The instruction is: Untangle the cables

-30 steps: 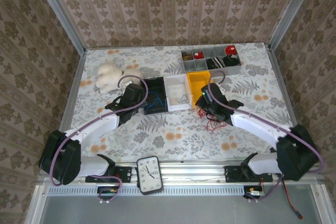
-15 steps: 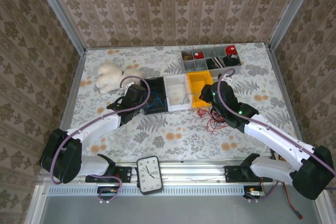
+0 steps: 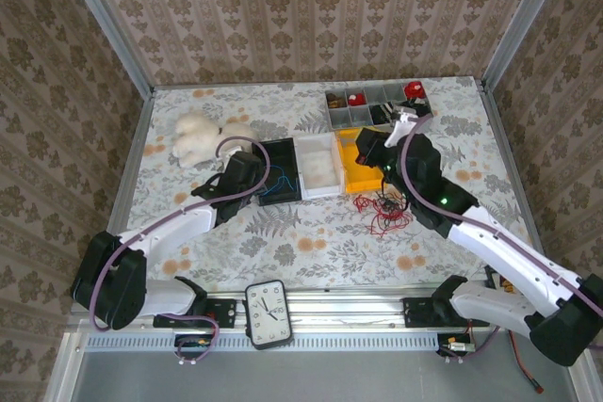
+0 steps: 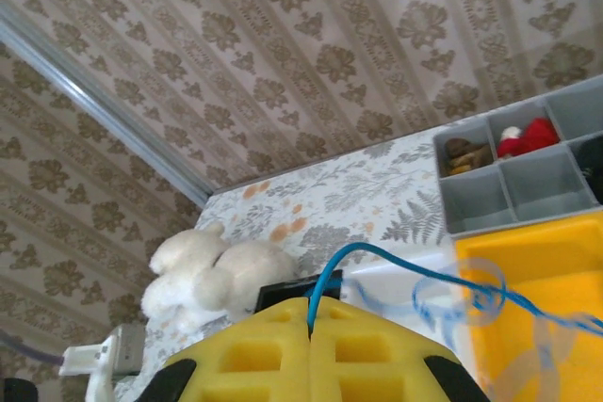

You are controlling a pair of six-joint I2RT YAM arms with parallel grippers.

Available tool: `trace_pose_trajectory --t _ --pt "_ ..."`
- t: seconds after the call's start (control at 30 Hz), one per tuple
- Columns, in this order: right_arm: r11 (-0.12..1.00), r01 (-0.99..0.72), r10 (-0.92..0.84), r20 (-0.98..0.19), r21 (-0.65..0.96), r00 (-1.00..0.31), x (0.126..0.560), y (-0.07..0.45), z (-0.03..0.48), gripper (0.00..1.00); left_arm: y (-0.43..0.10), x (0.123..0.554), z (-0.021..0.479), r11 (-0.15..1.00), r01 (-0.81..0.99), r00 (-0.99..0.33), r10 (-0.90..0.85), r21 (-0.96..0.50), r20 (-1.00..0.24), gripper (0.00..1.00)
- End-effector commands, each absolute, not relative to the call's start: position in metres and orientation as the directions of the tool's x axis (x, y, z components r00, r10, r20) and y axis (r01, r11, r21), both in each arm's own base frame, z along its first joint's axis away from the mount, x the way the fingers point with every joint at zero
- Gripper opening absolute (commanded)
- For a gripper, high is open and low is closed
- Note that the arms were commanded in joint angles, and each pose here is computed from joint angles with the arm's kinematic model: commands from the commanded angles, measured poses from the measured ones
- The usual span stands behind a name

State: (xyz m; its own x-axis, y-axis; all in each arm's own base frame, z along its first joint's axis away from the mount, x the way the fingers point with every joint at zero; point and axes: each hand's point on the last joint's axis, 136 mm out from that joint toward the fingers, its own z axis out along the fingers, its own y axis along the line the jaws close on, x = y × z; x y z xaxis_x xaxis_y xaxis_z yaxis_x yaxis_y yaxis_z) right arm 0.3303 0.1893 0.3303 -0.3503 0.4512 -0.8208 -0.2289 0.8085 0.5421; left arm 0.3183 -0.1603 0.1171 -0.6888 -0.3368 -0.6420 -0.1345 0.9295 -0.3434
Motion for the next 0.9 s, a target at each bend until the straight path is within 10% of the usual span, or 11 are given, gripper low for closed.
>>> trace_pose_trajectory --t 0.0,0.87 --pt "0.779 -0.335 0.392 -0.828 0.531 -0.401 0.332 0.218 0.344 0.0 -0.147 0.319 0.128 0.911 -0.165 -0.645 -0.389 -0.377 -0.657 0.48" --pt "0.726 -0.463 0.016 -0.686 0.508 -0.727 0.405 0.382 0.217 0.0 -0.042 0.276 0.122 0.798 -0.515 -0.474 -0.57 -0.314 -0.671 0.49"
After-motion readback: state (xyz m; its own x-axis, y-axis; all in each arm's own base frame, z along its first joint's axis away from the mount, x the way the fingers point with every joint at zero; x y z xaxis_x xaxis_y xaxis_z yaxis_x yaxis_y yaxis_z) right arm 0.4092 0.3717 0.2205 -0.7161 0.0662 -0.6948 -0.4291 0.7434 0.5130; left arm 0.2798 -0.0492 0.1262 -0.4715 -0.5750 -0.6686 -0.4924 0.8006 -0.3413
